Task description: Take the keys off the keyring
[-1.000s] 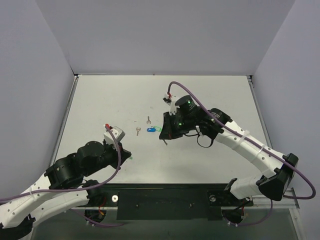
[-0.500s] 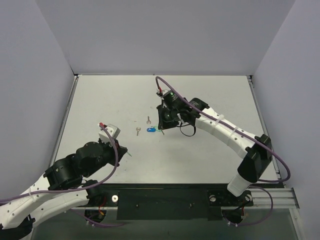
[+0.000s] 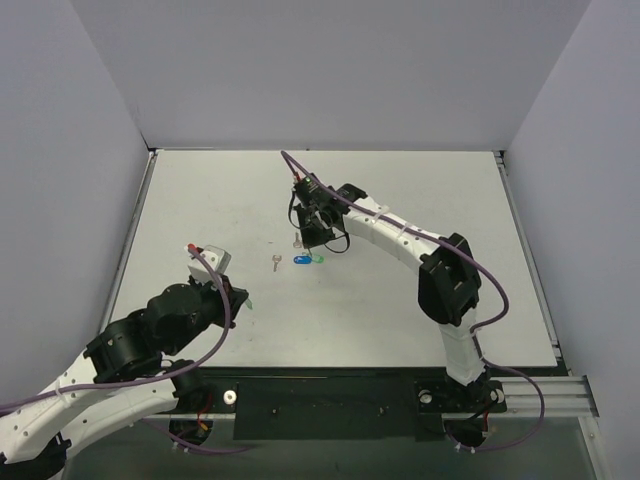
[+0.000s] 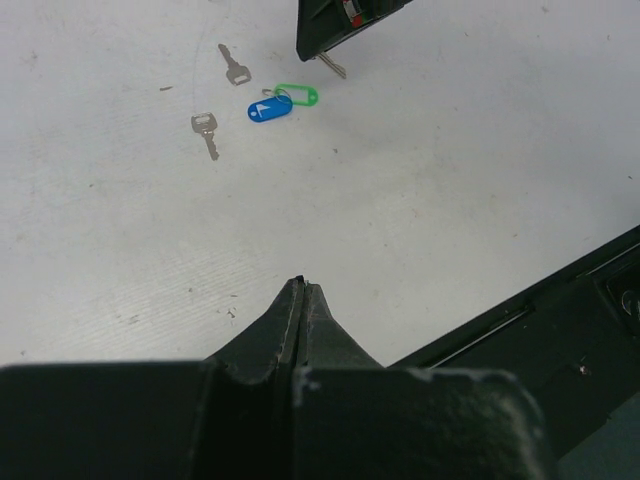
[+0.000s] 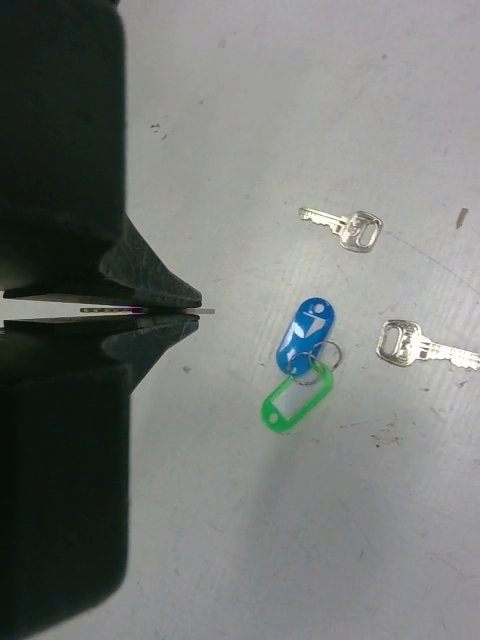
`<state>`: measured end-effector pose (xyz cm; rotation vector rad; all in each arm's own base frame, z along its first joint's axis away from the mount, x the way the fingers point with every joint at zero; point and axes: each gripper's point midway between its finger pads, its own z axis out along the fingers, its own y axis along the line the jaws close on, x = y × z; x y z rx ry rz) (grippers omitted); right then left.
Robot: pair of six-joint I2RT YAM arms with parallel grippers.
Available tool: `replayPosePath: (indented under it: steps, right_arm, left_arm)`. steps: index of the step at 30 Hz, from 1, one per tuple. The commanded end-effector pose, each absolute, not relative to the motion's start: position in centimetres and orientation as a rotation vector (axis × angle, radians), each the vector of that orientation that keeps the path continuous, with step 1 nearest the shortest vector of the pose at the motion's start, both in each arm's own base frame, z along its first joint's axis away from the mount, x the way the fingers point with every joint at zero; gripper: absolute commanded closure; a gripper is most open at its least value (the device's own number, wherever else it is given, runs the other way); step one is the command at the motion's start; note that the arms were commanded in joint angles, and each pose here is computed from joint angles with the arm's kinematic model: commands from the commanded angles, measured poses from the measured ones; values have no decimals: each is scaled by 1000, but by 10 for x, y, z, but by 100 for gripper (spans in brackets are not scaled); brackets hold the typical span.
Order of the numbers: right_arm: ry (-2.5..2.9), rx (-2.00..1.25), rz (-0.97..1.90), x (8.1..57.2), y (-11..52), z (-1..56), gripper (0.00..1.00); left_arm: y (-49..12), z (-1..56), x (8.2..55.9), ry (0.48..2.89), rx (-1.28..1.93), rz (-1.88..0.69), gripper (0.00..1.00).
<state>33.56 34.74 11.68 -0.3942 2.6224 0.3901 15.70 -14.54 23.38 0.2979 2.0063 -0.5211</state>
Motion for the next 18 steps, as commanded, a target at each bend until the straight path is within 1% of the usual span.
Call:
replayPosePath:
  steps: [1, 7, 9, 11, 13, 14, 16, 18]
  right_arm:
    - [2584, -326, 360, 364, 355, 117, 100]
    - [2593, -272, 423, 378, 376, 105, 100]
    - [2604, -261, 440, 380, 381, 101, 98]
    - [2612, -256, 459, 380, 384, 98, 93]
    - [2615, -255, 463, 379, 385, 96, 84]
    - [2615, -257, 463, 379, 385, 96, 78]
    - [2610, -254, 472, 380, 387, 97, 73]
    - [2609, -255, 491, 381, 388, 99, 70]
  left_arm:
    - [-141, 245, 162, 1964, 228, -534, 100]
    - [-139, 245, 163, 1964, 218, -529, 100]
    - [-139, 245, 164, 1964, 216, -528, 100]
    - [-138, 245, 164, 1963, 213, -526, 100]
    - [-137, 247, 164, 1957, 206, -530, 100]
    - [-137, 247, 164, 1954, 202, -530, 100]
    - [-136, 247, 164, 1954, 202, -530, 100]
    - [-137, 247, 164, 1954, 201, -531, 100]
